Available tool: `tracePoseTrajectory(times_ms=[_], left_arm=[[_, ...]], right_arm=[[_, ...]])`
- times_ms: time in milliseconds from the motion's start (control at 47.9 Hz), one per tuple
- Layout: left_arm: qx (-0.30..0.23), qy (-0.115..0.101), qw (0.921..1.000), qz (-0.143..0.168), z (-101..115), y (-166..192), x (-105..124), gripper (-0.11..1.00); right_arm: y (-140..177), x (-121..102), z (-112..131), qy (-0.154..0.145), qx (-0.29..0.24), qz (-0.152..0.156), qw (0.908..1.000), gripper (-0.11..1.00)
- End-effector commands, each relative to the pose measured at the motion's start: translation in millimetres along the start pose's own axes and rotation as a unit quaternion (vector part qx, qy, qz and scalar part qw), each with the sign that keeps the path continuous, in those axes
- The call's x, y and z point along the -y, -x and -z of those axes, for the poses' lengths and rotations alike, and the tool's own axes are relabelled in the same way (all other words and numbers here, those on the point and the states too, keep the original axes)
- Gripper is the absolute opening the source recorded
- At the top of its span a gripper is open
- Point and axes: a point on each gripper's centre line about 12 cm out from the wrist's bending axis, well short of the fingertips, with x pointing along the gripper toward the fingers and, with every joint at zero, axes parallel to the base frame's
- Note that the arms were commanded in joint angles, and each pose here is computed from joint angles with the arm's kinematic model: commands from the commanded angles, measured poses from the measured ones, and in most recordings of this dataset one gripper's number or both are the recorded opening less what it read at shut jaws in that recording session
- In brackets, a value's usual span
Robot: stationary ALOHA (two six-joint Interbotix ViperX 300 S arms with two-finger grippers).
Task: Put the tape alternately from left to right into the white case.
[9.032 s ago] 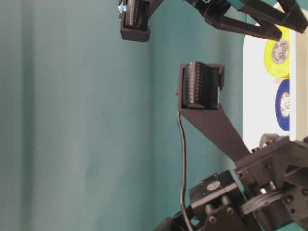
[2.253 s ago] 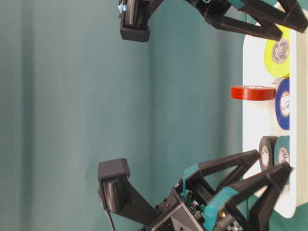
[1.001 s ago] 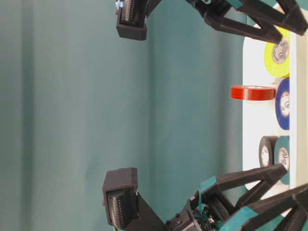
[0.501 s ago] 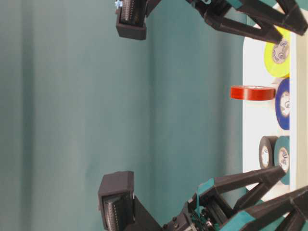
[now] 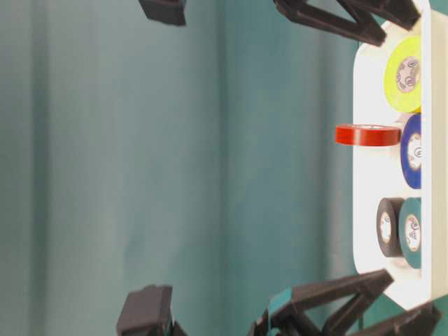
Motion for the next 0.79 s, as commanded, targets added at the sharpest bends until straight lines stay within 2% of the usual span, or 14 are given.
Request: tracePoseTrajectory(times_ms=[0,167,772], left_arm=[[0.016,0.001,0.9999,-0.002,-1.3,11.4,0.3,0.75],[0.024,0.006,0.9997,-0.003,3.1,19.2,0.9,0.75],[0.054,0.010,0.9985,-0.007,15.7,38.1,2.9,0.75]], right_arm=[[8.7,-3.5,-8.6,0.001,0.031,-0.013,0.9994,0.84],[17.6,-5.7,-7.4,0.002,0.057,-0.027,0.9980,0.84],[33.8,-6.0,-1.1,0.003,0.080,-0.036,0.9962,0.84]])
